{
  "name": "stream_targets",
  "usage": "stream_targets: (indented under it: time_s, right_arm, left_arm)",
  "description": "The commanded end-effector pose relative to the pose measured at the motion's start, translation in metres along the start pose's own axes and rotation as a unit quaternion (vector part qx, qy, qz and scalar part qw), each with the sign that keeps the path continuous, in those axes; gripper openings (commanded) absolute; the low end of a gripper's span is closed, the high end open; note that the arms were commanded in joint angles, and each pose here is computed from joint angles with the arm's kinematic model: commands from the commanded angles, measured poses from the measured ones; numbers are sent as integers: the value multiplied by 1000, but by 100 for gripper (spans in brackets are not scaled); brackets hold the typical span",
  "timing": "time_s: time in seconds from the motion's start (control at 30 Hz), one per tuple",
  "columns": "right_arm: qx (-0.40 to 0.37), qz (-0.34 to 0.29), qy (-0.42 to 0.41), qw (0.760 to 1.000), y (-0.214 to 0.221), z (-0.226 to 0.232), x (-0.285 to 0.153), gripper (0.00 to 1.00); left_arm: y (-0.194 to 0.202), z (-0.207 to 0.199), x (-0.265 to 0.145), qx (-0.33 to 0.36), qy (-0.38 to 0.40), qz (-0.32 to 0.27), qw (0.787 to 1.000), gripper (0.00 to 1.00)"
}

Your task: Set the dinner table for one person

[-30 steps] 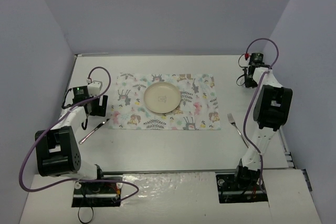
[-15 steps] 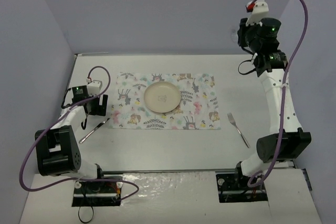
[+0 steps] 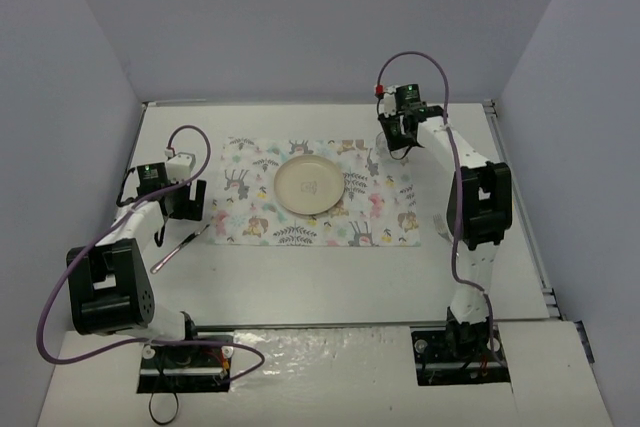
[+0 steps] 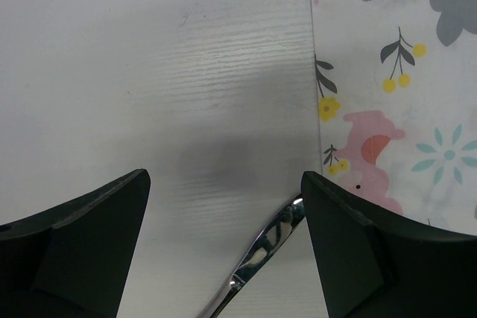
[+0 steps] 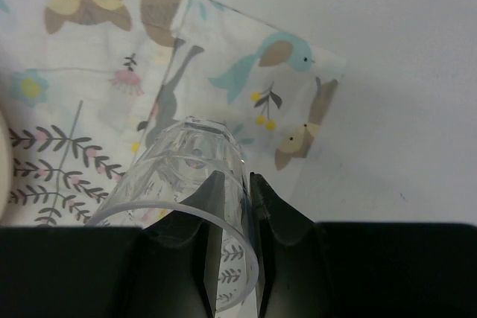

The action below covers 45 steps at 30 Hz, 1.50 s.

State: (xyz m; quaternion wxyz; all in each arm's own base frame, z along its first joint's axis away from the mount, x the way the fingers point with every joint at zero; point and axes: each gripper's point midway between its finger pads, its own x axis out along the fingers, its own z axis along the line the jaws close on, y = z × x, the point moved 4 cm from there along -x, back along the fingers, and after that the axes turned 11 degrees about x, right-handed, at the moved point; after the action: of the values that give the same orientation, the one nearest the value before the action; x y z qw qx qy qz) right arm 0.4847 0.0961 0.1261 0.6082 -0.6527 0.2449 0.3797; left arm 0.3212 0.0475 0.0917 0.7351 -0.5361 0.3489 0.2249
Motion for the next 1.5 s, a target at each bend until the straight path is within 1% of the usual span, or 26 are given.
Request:
stream_targets:
  time_s: [0.0, 0.1, 0.23, 0.33, 0.53, 0.8, 0.83, 0.87, 0.9, 0.93, 0.97, 1.0, 1.13, 1.33, 1.47]
  right_arm:
    - [-36, -70, 8, 997, -45, 18, -21, 0]
    - [-45, -48, 19, 998, -33, 18, -3, 0]
    - [-51, -31, 55, 997, -25, 7, 10, 0]
    - [-57, -16, 65, 996, -16, 4, 20, 0]
    - [-61, 0, 93, 994, -8, -7, 30, 0]
    - [-57, 17, 96, 994, 2, -17, 37, 0]
    - [-59, 21, 98, 993, 4, -18, 38, 16]
    - [-59, 24, 102, 993, 6, -20, 39, 36]
    - [-57, 27, 108, 992, 7, -22, 40, 59]
    - [-57, 25, 110, 992, 6, -23, 39, 66]
    - [-57, 24, 110, 992, 5, -24, 38, 72]
    - [-55, 23, 111, 992, 4, -25, 37, 75]
    - [-49, 1, 111, 993, -12, -24, 23, 81]
    - [-41, -55, 103, 992, -51, -18, -18, 83]
    - [-33, -117, 103, 987, -88, -16, -66, 83]
  left_arm:
    - [-16, 6, -3, 2, 2, -27, 1000, 80]
    - [-16, 6, -3, 2, 5, -28, 1000, 80]
    - [-17, 4, -3, 4, 11, -32, 999, 80]
    - [-17, 3, -1, 4, 17, -31, 999, 80]
    - [-18, 2, 1, 5, 23, -29, 999, 80]
    - [-18, 2, 1, 5, 25, -30, 999, 80]
    - [-18, 2, 0, 5, 25, -30, 999, 80]
    - [-18, 1, 0, 6, 25, -31, 999, 80]
    - [-18, 1, 0, 6, 26, -31, 999, 80]
    - [-18, 1, 0, 6, 26, -31, 999, 80]
    - [-18, 1, 0, 6, 26, -31, 999, 80]
    - [-17, 1, 0, 6, 27, -31, 999, 80]
    - [-18, 1, 1, 7, 27, -31, 999, 80]
    - [-19, 2, 1, 8, 25, -32, 999, 80]
    - [-20, 3, 0, 8, 24, -31, 999, 80]
